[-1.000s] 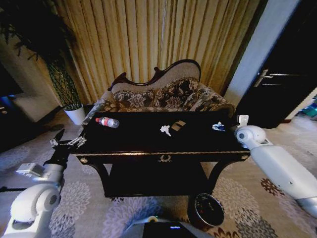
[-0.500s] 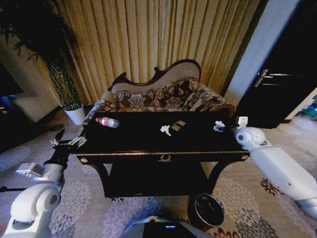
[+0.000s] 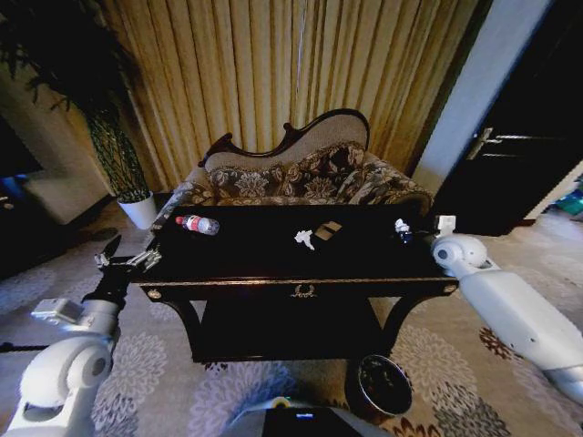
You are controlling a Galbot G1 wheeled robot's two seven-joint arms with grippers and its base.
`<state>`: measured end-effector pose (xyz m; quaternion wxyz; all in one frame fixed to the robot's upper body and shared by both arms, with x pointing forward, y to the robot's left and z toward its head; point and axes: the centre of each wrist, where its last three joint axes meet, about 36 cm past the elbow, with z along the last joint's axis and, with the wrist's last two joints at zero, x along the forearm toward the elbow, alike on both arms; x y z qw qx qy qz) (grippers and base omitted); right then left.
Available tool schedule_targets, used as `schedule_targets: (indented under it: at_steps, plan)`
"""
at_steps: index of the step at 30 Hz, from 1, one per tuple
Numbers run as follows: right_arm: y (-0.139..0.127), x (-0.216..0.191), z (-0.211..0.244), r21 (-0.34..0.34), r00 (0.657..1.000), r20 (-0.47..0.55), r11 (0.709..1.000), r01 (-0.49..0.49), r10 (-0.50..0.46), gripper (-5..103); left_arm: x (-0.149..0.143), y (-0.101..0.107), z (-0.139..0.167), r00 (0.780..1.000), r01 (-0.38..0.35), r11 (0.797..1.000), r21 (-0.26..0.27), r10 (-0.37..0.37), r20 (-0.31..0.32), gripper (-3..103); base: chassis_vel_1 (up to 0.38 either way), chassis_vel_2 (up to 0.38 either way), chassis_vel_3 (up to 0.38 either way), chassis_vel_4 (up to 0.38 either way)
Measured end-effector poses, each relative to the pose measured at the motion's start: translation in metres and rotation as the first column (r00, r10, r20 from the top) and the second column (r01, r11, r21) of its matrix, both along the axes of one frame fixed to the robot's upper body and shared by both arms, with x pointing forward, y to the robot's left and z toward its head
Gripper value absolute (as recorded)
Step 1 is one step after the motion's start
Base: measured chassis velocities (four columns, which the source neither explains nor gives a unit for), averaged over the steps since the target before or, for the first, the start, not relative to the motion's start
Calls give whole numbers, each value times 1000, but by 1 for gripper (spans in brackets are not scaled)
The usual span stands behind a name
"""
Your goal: Move to the front of the table and place the trash on the table into the trash bin.
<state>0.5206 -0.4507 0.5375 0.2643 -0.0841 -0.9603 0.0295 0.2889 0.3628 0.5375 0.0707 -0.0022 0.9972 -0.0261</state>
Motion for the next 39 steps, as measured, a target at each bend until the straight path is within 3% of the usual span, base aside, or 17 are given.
schedule_targets:
  at_steps: [3,8,16,22,24,28,39]
  plan:
    - [1,-1,-1,4,1000,3,1000,-1,1,2,0,0,0,1000,0,1000,0,0,0,100,0,0,0,0]
    - [4,-3,0,16,999,37,1000,-6,6,0,0,1,1,1000,-1,1000,2,1,3,100,0,0,0,0]
    - [14,-24,19,65,975,221,997,-30,15,0,1,7,3,1000,-6,1000,0,6,4,100,0,0,0,0]
    - [21,-51,30,96,920,386,989,-111,66,0,3,7,3,1000,-4,1000,-3,4,7,100,0,0,0,0]
    - [29,-67,30,111,884,460,983,-148,81,0,4,6,2,1000,1,1000,-6,-1,8,100,0,0,0,0]
    - [43,-84,26,131,852,517,975,-178,86,0,5,5,2,1000,3,1000,-7,-3,8,100,0,0,0,0]
    - [69,-116,24,87,820,553,967,-237,151,0,4,7,5,1000,1,1000,-1,-1,12,100,0,0,0,0]
